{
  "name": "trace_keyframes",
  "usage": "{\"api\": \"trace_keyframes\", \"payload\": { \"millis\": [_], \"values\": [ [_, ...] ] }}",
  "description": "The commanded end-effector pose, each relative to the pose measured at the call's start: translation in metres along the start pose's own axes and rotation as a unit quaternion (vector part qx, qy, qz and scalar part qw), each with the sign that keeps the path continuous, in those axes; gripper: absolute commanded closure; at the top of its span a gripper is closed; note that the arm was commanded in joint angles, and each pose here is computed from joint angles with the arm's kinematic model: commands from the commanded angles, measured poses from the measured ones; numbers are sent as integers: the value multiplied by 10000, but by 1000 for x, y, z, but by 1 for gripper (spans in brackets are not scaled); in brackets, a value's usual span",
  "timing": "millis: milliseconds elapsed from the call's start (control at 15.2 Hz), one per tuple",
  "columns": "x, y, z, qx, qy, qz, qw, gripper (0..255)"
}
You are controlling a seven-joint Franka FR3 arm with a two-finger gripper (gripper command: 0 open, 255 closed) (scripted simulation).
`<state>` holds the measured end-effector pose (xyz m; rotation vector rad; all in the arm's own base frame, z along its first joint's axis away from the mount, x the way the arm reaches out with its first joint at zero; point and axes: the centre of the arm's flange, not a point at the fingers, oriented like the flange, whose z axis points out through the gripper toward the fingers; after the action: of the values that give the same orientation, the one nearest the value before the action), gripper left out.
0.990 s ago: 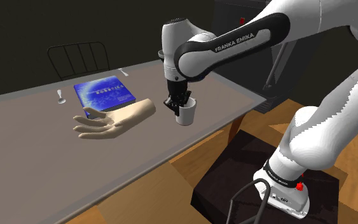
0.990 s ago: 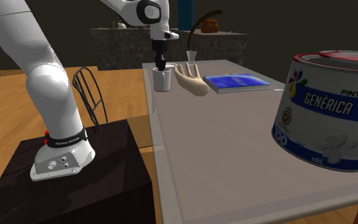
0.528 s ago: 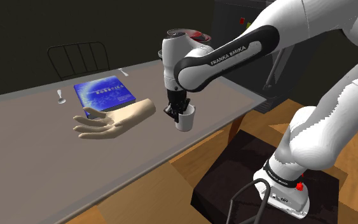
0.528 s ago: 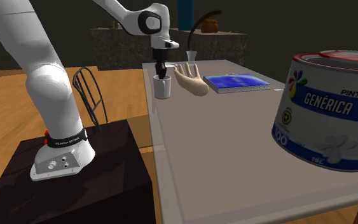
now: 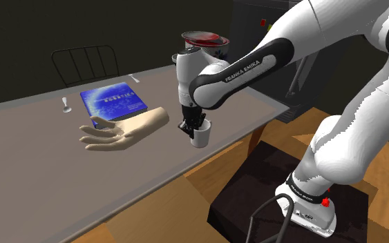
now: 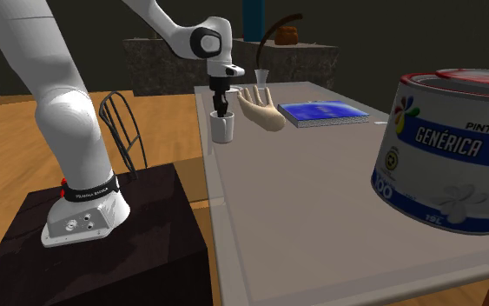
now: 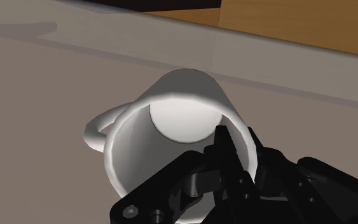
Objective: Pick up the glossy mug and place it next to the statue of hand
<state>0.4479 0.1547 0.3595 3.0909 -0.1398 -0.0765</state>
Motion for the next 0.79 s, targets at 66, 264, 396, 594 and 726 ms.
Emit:
{"api": "trace_keyframes", "payload": {
  "millis": [66, 264, 396, 594, 726],
  "values": [
    [0, 0, 1, 1, 3, 0, 10000, 255],
    [0, 0, 1, 1, 3, 0, 10000, 255],
    [0, 0, 1, 1, 3, 0, 10000, 0],
    [0, 0, 1, 1, 3, 0, 10000, 0],
    [0, 0, -12, 1, 3, 0, 10000, 0]
  ]
}}
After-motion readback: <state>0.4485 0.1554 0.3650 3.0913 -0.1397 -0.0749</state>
